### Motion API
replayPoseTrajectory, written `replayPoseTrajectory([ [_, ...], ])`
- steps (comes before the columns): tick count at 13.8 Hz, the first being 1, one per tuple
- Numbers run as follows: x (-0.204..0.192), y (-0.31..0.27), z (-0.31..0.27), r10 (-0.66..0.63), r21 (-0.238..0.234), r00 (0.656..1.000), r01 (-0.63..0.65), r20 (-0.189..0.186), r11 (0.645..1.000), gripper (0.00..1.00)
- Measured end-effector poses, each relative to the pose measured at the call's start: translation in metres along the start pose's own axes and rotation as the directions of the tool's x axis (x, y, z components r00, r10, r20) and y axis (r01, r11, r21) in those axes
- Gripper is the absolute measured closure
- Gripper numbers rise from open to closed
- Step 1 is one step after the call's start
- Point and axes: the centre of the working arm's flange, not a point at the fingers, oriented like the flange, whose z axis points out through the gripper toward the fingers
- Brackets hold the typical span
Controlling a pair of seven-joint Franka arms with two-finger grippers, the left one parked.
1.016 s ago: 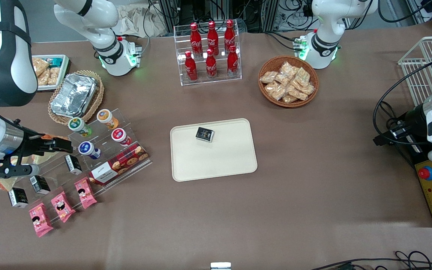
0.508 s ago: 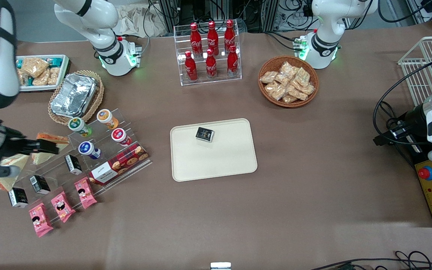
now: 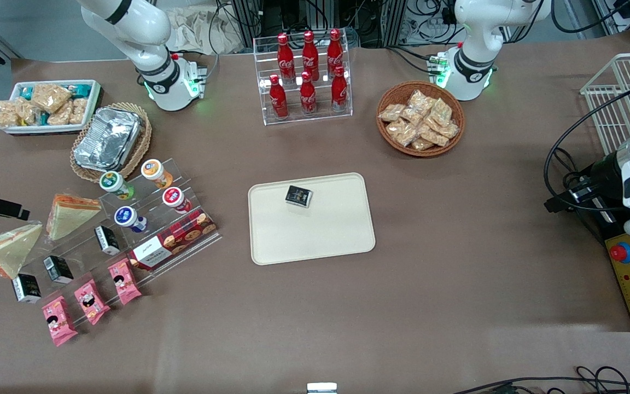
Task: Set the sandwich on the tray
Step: 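Move the right gripper down to the wrapped triangular sandwich in the rack, then close the right gripper on the sandwich's wrapper corner and lift it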
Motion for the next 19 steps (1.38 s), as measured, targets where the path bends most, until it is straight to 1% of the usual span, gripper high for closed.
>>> replayPoseTrajectory([
  [2, 0.003, 0.02, 0.009, 0.012, 0.003, 1.0, -0.012, 0.004, 1.0, 0.0],
  [4, 0.011, 0.034, 0.018, 0.023, -0.007, 1.0, -0.023, -0.02, 1.0, 0.0],
  [7, 0.022, 0.042, 0.037, 0.022, -0.033, 1.0, -0.022, -0.016, 0.999, 0.0],
  [9, 0.028, 0.06, 0.049, 0.044, -0.037, 0.999, -0.045, -0.032, 0.998, 0.0],
  [12, 0.031, 0.082, 0.061, 0.069, -0.046, 0.997, -0.07, -0.036, 0.996, 0.0],
  [14, 0.034, 0.096, 0.069, 0.086, -0.051, 0.995, -0.089, -0.052, 0.995, 0.0],
  [17, 0.036, 0.111, 0.082, 0.103, -0.055, 0.994, -0.106, -0.044, 0.993, 0.0],
  [19, 0.041, 0.115, 0.094, 0.099, -0.076, 0.994, -0.101, -0.039, 0.992, 0.0],
])
